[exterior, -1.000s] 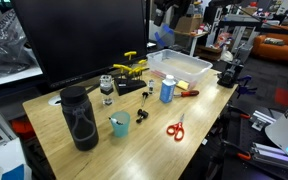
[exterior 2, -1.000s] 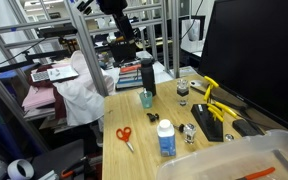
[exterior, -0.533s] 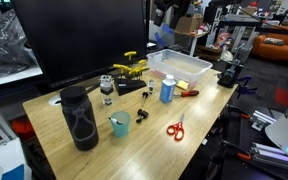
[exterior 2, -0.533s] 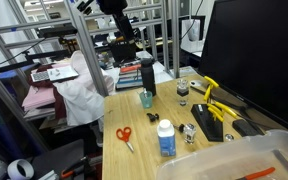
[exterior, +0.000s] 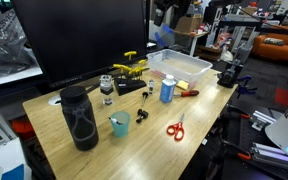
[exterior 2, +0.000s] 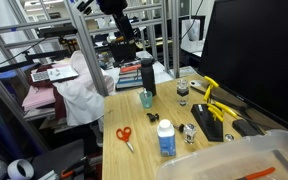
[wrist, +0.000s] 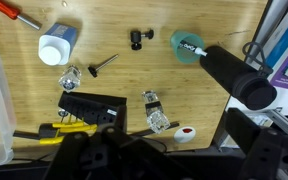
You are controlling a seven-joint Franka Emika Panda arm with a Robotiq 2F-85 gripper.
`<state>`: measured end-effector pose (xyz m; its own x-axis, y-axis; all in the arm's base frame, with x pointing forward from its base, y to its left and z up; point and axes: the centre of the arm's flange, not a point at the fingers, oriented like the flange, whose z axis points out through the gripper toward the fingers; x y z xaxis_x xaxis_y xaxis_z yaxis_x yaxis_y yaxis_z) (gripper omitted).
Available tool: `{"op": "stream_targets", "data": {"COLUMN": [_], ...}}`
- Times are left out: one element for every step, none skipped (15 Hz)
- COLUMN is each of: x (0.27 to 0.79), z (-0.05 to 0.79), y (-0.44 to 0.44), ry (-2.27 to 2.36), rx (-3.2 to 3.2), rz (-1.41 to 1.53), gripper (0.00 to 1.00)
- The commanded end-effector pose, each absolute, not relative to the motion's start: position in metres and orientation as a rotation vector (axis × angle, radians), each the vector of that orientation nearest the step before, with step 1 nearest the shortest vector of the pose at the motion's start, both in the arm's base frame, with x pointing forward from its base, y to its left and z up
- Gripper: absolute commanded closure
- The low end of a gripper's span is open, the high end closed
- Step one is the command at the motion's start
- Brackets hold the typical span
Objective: Put the blue bottle inside the plastic container on the right
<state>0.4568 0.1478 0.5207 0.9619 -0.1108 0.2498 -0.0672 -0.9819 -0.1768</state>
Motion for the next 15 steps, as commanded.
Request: {"op": "stream_targets", "data": {"x": [0.459,0.460,0.460,0.461,0.462,0.463,0.463,0.462,0.462,0.462,0.462,0.461,0.461,0.461,0.461], "z": [0.507,0.499,0.491,0.484,0.477,0.471,0.465,0.471,0.467,0.467,0.468,0.469,0.469,0.469,0.469], "y": [0.149,0.148,0.148,0.148,0.148,0.147,0.147,0.145,0.145,0.146,0.146,0.146,0.146,0.146,0.146], "ry": [0.218,0.266,0.310,0.345,0.374,0.401,0.435,0.374,0.386,0.384,0.384,0.384,0.384,0.384,0.384], "rx": [-2.967,-2.963,-2.962,-2.966,-2.977,-2.990,-3.013,-2.996,-3.002,-3.002,-3.001,-3.000,-3.000,-3.000,-3.000], "rz": [-0.397,-0.389,-0.386,-0.384,-0.388,-0.397,-0.413,-0.360,-0.355,-0.355,-0.358,-0.360,-0.361,-0.361,-0.361], "gripper": [0.00,0.00,0.00,0.00,0.00,0.00,0.00,0.00,0.00,0.00,0.00,0.00,0.00,0.00,0.00]}}
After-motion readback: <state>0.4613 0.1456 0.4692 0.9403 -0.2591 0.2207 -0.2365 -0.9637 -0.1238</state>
